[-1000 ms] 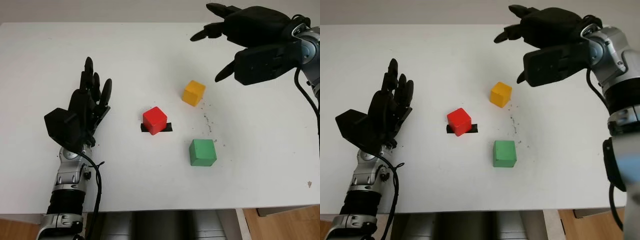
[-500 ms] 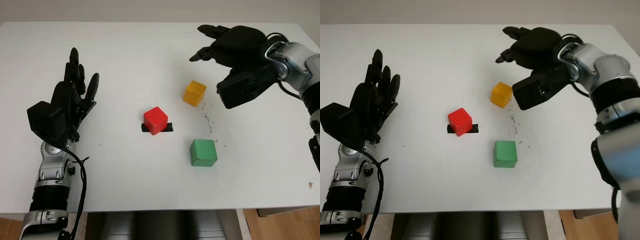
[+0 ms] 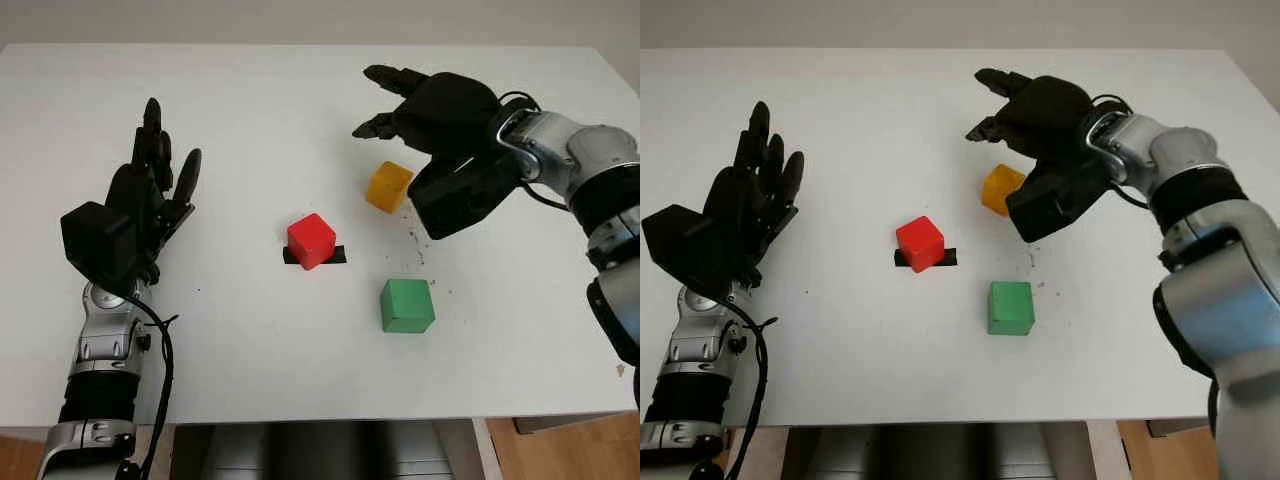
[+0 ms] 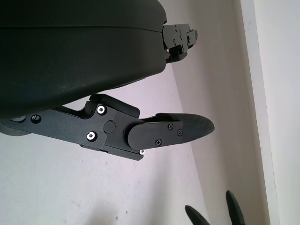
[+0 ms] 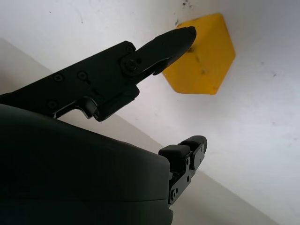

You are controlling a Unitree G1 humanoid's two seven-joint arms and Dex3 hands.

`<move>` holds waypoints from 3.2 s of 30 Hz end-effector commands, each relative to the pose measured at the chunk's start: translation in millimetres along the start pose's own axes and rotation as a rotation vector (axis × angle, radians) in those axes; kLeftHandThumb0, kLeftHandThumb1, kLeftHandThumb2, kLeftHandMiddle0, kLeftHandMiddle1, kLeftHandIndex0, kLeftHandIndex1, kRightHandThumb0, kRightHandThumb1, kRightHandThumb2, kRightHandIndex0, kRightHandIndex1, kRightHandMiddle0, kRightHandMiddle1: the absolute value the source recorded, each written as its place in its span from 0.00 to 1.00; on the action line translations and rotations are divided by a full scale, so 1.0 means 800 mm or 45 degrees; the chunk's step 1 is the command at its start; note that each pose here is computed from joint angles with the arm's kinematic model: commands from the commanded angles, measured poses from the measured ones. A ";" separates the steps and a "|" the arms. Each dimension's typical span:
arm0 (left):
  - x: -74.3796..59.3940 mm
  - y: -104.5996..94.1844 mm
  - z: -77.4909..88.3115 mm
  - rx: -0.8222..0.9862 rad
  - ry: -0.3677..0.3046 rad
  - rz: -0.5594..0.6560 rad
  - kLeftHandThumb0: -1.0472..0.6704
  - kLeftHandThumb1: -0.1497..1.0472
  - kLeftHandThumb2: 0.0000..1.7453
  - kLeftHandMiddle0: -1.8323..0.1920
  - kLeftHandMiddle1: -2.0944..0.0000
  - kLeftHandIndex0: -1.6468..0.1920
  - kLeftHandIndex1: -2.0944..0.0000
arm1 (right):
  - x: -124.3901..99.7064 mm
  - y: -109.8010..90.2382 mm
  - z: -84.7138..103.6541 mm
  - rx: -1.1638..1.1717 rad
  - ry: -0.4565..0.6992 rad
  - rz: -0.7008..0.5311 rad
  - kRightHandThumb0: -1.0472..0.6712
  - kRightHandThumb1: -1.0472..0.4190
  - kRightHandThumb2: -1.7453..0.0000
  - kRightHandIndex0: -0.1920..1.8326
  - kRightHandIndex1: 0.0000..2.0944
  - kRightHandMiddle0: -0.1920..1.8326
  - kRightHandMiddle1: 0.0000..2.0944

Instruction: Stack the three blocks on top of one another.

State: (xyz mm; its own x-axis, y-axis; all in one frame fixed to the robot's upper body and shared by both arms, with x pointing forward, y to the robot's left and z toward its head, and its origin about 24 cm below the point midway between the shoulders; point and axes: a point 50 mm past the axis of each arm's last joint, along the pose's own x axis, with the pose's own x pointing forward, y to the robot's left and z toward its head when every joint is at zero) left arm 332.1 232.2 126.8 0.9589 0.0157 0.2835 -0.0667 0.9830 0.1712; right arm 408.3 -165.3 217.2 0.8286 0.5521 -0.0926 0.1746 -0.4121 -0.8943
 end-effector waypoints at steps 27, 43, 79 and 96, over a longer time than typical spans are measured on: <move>-0.007 -0.003 0.001 0.049 0.002 -0.017 0.25 1.00 0.26 0.97 0.97 0.97 0.97 | -0.006 0.035 0.010 -0.151 -0.065 -0.020 0.34 0.15 0.97 0.14 0.04 0.48 0.10; -0.008 -0.007 0.000 0.059 0.004 0.014 0.25 1.00 0.25 0.94 0.97 0.95 0.97 | -0.006 0.031 0.007 -0.146 -0.035 -0.098 0.40 0.10 0.97 0.23 0.03 0.44 0.37; -0.009 -0.007 -0.003 0.059 0.009 0.030 0.25 1.00 0.24 0.94 0.97 0.94 0.97 | -0.001 0.004 0.020 1.530 -0.023 -0.355 0.36 0.08 0.97 0.21 0.03 0.29 0.68; -0.009 -0.002 -0.001 0.070 0.017 0.008 0.25 1.00 0.25 0.96 0.98 0.95 0.98 | -0.005 0.024 0.060 2.055 -0.271 0.116 0.35 0.09 0.97 0.16 0.02 0.31 0.76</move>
State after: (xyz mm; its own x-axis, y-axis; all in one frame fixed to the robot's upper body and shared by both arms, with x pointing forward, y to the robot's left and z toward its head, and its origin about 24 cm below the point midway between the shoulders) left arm 328.1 227.2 122.7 0.9631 0.0265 0.2678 -0.0844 0.9746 0.2072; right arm 385.2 -140.2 176.5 0.7068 0.6976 -0.1175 -0.6790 0.6224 -0.3892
